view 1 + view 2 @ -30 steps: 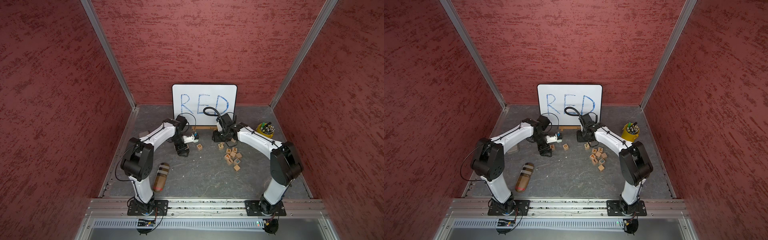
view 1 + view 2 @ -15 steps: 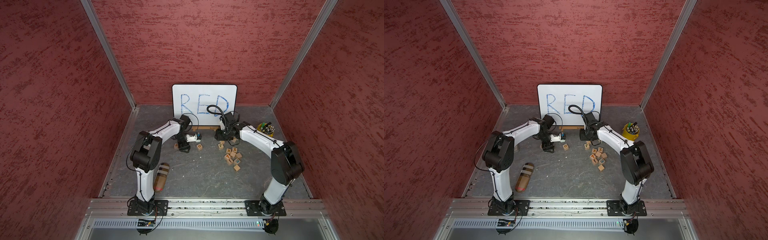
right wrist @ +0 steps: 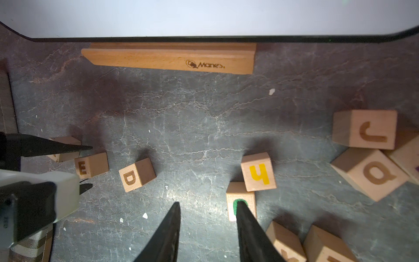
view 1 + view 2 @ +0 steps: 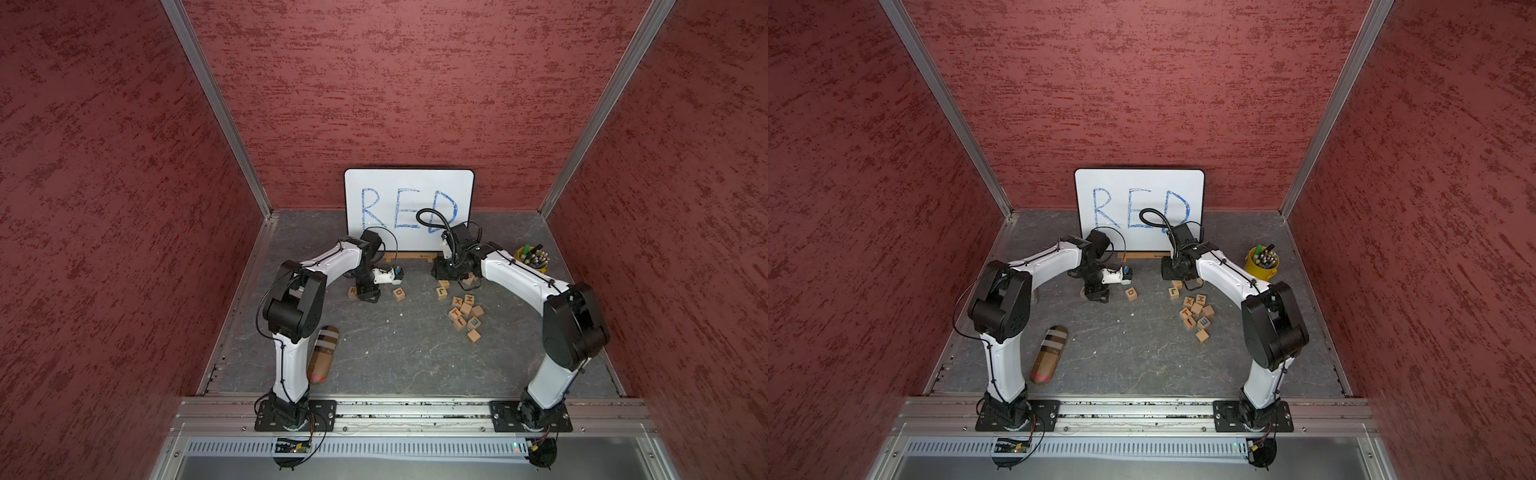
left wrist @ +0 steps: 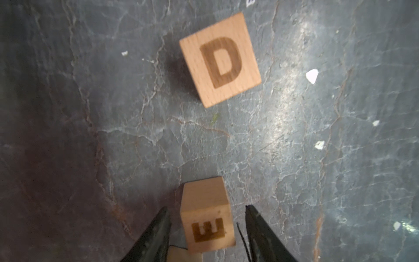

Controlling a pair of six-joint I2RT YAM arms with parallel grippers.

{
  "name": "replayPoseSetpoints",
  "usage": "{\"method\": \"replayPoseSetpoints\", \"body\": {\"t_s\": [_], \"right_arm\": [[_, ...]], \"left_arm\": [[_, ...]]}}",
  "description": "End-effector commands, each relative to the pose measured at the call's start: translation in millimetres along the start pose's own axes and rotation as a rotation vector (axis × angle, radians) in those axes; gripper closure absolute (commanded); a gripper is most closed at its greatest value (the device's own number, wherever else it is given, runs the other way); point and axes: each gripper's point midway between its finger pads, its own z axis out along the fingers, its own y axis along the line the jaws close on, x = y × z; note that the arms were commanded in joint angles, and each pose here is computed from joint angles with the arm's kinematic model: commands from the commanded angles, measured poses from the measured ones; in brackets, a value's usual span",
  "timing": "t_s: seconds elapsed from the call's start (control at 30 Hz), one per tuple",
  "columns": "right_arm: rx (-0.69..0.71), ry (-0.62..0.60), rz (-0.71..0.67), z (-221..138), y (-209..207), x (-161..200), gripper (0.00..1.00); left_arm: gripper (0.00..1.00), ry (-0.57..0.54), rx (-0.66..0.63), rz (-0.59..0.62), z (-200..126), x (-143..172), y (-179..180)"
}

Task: Assemble the uppercase word "red" with letter blocks
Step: Adjust the letter block at the center of the board.

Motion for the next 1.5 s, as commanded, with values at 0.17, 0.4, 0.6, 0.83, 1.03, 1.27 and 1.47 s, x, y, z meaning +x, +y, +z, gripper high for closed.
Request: {"method": "replayPoseSetpoints", "body": {"t_s": [0.17, 0.4, 0.6, 0.83, 1.03, 1.27, 1.47], "right_arm": [[0.000, -0.067, -0.004, -20.2, -1.1, -11.7, 0.57], [0.000, -0.064, 0.001, -19.3, -3.1, -11.1, 0.58], [0.000, -0.061, -0.004, -17.8, -3.8, -10.2, 0.58], [-0.005, -0.052, 0.001, -12.4, -6.1, -7.1, 0.58], [-0.008, -0.058, 0.003, -14.0, -7.4, -7.1, 0.58], [-0.009, -0.075, 0.003, -18.9, -7.9, -10.6, 0.58], [0.038, -0.100, 0.048, -26.6, -20.2, -15.7, 0.58]], "left_arm": [[0.68, 0.047, -0.005, 0.085, 11.1, 7.3, 7.3], [0.89, 0.078, -0.040, 0.125, 11.5, 13.5, 17.1], [0.81, 0.079, -0.059, 0.116, 3.5, 23.4, 25.3], [0.55, 0.061, -0.056, 0.105, -1.9, 16.1, 24.6], [0.35, 0.051, -0.054, 0.098, -5.9, 12.4, 21.9], [0.21, -0.025, -0.098, 0.040, -36.6, -7.9, 31.8], [0.12, -0.115, -0.101, 0.039, -74.9, -50.7, 19.9]]}}
